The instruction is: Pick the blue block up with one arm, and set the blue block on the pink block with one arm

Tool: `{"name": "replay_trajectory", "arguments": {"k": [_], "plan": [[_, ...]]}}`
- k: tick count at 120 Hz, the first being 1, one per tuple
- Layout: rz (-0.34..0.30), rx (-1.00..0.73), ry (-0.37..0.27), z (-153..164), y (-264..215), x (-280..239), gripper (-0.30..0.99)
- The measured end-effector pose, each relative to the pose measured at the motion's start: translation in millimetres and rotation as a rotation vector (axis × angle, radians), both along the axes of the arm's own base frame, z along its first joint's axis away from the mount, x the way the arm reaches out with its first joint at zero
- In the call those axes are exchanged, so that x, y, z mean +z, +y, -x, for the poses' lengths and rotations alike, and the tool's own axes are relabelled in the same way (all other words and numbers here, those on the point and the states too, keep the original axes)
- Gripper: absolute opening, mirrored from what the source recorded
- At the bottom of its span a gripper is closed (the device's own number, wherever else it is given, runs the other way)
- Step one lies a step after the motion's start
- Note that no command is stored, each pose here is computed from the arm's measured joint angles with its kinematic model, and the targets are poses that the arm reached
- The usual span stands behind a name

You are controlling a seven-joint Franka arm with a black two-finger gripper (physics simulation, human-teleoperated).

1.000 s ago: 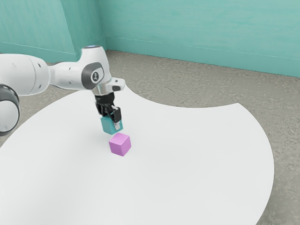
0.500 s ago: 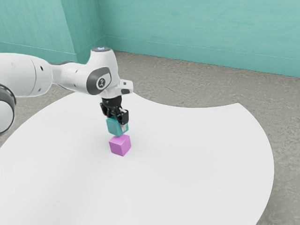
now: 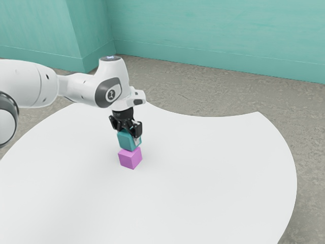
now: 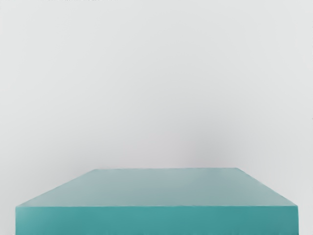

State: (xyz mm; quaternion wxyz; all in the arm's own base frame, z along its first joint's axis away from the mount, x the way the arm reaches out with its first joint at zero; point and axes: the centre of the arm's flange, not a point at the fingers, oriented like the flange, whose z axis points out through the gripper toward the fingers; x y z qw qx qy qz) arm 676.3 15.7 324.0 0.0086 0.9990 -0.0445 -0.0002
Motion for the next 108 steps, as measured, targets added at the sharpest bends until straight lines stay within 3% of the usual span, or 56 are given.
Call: {"name": "replay_trajectory", "arguments": {"k": [108], "plan": [[-0.008, 0.044, 0.017, 20.7, -8.0, 4.7, 0.39]]}}
